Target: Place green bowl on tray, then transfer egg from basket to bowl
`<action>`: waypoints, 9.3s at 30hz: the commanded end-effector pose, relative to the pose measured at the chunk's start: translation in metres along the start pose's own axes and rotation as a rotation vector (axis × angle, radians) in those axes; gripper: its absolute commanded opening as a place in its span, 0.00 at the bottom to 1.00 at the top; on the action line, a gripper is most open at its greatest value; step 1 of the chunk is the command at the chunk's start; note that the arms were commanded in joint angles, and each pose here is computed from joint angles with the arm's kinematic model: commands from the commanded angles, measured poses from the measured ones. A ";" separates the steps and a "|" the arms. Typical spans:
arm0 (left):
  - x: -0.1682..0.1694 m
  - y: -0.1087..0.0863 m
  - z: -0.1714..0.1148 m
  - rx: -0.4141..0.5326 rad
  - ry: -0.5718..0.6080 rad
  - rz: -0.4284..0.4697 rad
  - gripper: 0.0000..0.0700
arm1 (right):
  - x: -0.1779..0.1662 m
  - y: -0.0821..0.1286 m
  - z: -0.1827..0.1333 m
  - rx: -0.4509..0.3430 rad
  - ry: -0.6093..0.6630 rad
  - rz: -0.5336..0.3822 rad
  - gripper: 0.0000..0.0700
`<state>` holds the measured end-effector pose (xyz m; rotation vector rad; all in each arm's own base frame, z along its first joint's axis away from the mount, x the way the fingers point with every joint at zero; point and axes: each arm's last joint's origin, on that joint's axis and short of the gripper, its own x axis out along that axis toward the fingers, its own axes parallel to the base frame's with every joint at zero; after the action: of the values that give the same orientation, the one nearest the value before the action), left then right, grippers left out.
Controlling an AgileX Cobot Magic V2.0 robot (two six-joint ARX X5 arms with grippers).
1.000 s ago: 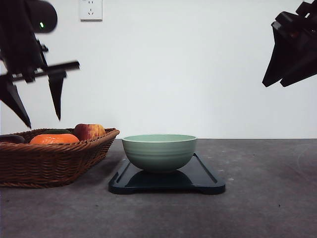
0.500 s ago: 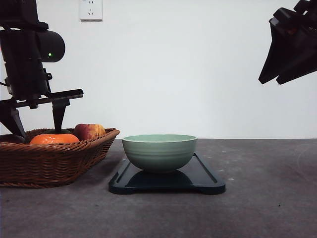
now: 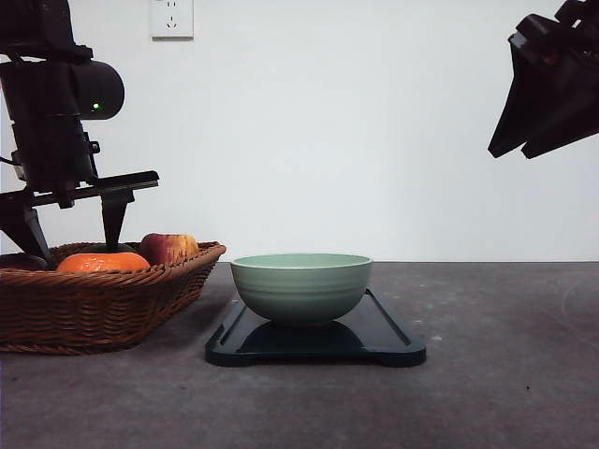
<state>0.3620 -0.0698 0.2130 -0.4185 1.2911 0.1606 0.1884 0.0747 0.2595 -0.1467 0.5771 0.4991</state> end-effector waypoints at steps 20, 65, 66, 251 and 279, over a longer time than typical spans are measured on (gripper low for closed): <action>0.015 -0.004 0.004 -0.004 0.023 0.022 0.50 | 0.002 0.001 0.002 -0.011 -0.009 0.004 0.39; -0.045 -0.015 0.003 0.252 -0.136 -0.061 0.26 | 0.002 0.001 0.002 -0.011 -0.011 0.003 0.39; -0.050 -0.016 0.002 0.279 -0.155 -0.070 0.26 | 0.002 0.001 0.002 -0.012 -0.011 0.003 0.39; -0.101 0.037 -0.168 0.710 -0.542 -0.305 0.00 | 0.001 0.001 0.007 -0.014 -0.070 0.018 0.02; -0.033 0.160 -0.220 0.351 -1.179 -0.268 0.00 | 0.001 0.001 0.012 -0.021 -0.114 0.014 0.02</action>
<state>0.1004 -0.0053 0.1625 -0.1095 0.1127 -0.0626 0.1930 0.0770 0.2681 -0.1319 0.4713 0.5163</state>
